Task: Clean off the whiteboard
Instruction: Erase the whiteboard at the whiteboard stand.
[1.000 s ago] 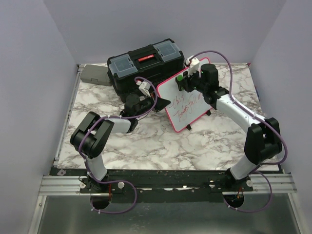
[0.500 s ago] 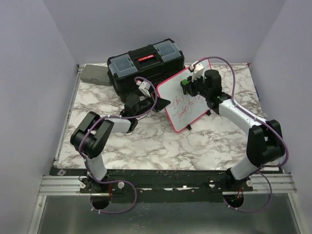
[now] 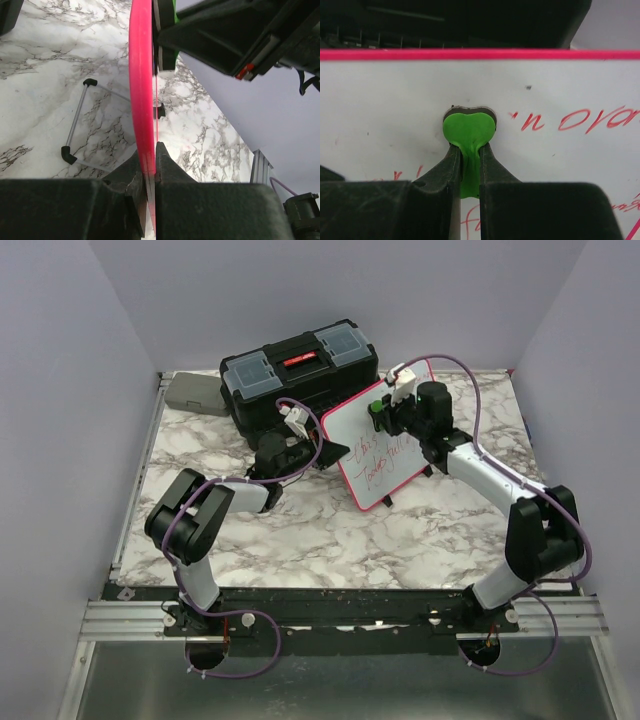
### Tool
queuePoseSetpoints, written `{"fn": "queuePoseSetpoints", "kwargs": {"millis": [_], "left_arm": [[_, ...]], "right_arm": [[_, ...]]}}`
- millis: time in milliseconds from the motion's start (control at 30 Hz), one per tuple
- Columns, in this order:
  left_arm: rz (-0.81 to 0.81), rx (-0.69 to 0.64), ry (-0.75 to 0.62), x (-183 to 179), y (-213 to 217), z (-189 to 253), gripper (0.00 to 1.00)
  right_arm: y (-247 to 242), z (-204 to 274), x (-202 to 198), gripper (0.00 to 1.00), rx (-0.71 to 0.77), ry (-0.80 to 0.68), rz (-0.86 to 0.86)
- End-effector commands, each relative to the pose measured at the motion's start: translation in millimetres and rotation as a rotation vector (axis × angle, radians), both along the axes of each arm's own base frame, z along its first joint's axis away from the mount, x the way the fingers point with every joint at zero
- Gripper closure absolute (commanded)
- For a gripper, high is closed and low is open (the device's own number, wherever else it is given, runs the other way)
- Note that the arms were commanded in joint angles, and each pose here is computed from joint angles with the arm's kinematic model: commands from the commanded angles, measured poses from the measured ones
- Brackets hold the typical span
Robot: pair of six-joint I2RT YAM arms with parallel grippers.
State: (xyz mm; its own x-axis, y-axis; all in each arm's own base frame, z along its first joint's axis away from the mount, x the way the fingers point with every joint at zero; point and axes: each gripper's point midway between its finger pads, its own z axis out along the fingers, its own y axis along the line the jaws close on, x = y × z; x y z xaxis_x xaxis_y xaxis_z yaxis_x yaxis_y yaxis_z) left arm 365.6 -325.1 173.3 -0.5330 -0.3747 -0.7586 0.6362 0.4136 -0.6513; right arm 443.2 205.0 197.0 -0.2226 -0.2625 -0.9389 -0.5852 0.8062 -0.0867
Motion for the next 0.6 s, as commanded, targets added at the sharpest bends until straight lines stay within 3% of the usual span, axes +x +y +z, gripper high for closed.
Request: {"fn": "queuePoseSetpoints", "kwargs": {"millis": [0,367,567], "left_arm": [[-0.117,0.022,-0.049,-21,-14,-3,1.0],[-0.123,0.019,-0.049,-21,-14,-3,1.0],[-0.123,0.02,-0.05,-20,-15,-3,1.0]], "right_arm": [[-5,34,29,0.99,0.03,-0.093,-0.073],[-33,-9,25,0.99,-0.03,-0.007,-0.123],[8,-23,-24,0.99,0.012,0.049,0.149]]}}
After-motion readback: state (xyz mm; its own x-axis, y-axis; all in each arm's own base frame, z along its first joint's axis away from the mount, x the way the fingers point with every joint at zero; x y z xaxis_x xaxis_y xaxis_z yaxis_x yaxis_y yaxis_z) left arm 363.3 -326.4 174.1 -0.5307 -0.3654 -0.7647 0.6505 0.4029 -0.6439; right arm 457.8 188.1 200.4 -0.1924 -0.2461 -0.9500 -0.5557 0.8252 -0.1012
